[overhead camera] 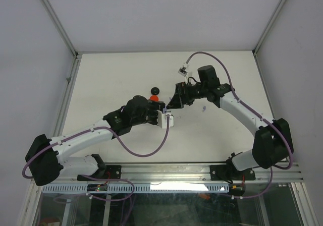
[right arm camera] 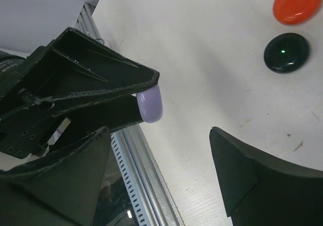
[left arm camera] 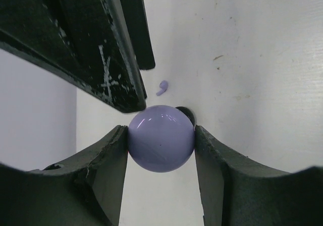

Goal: Insert the wireless bluetooth earbuds into the charging case
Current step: Pick up the charging case at the center of the board.

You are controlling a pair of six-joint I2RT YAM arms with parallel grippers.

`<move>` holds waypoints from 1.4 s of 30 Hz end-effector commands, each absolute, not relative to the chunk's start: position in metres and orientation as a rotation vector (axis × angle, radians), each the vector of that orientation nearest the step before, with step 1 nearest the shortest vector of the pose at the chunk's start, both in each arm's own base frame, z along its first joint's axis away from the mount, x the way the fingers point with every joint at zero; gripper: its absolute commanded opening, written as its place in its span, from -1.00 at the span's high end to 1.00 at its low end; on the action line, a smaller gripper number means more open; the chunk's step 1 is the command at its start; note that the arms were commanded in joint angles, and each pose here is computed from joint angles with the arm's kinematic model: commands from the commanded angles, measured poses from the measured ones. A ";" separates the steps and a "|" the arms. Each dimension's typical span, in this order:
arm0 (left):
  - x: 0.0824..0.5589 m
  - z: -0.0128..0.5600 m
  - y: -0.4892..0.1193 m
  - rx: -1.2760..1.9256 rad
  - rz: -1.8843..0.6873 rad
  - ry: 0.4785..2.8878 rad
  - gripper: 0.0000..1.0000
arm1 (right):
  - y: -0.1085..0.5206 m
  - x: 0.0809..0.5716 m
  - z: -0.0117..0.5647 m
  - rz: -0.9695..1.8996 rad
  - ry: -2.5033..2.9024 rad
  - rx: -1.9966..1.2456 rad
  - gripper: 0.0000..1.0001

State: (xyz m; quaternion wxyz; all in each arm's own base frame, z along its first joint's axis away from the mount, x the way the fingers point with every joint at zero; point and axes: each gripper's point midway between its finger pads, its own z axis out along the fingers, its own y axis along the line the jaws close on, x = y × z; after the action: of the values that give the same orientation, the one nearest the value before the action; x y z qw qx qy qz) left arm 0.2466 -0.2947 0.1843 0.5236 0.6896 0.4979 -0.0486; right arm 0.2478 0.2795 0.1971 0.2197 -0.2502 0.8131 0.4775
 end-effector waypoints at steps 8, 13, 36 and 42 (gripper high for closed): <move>0.232 0.231 -0.326 1.633 -0.160 0.962 0.12 | 0.299 0.230 0.210 1.469 2.096 -0.855 -0.50; 0.227 0.233 -0.329 1.634 -0.187 0.954 0.10 | 0.300 0.229 0.208 1.468 2.065 -0.872 -0.42; 0.219 0.237 -0.323 1.473 -0.331 1.127 -0.26 | 0.297 0.219 0.224 1.470 1.884 -0.928 0.79; 0.216 0.240 -0.312 1.298 -0.407 1.203 -0.51 | 0.288 0.225 0.242 1.459 1.778 -0.837 0.92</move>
State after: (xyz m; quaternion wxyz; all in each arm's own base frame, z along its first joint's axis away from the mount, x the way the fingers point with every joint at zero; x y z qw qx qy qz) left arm 0.2215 -0.3120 0.2119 0.5640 0.6346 0.5116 -0.1320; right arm 0.2146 0.2892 0.2018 0.2590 -0.3161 0.7303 0.5474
